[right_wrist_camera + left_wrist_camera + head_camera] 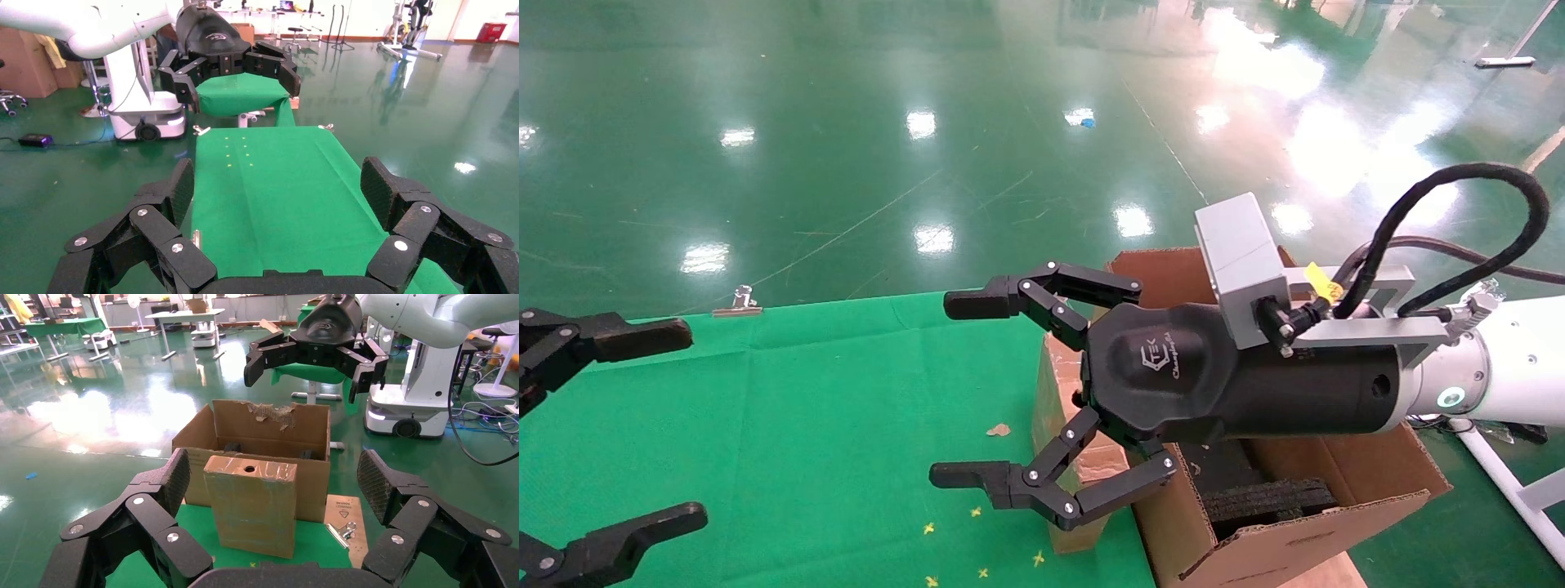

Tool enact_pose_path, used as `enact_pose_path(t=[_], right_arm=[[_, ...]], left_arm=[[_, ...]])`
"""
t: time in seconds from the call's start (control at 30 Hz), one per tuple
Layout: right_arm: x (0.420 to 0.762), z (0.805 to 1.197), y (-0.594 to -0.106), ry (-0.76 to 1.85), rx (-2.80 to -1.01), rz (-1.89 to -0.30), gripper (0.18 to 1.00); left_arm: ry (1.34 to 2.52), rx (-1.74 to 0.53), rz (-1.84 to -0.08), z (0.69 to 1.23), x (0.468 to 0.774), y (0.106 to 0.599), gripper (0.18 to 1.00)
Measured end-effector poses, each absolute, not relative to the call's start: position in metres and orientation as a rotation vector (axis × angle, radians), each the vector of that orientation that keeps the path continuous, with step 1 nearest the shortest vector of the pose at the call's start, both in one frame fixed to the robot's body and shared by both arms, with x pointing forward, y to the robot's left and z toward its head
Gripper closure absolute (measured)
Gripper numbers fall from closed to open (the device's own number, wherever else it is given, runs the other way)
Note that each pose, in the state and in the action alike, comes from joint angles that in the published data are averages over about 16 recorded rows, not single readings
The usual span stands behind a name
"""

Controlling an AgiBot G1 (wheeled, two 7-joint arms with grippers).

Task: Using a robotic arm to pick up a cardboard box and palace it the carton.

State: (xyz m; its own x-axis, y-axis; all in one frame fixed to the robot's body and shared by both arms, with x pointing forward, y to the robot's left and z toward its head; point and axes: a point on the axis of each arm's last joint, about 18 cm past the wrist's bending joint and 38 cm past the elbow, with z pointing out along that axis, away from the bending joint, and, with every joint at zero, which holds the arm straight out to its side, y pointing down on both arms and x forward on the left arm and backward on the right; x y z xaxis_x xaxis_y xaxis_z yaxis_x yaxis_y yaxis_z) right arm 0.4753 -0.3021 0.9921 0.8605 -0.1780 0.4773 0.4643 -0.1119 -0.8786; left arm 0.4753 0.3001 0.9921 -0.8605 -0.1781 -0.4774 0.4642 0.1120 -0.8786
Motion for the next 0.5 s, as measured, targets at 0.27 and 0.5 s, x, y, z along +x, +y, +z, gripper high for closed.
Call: enact_pose_path(t=[0.27, 0.5], right_arm=[[0.4753, 0.9920, -0.3021, -0.230, -1.596, -0.552, 0.178], [0.4777, 0.9891, -0.2981, -0.224, -1.629, -0.549, 0.178]], left_arm=[[1.925, 0.277, -1.799, 0.9921, 0.4753, 0.3001, 0.184], [1.925, 0.277, -1.799, 0.9921, 0.4754, 0.3001, 0.184]])
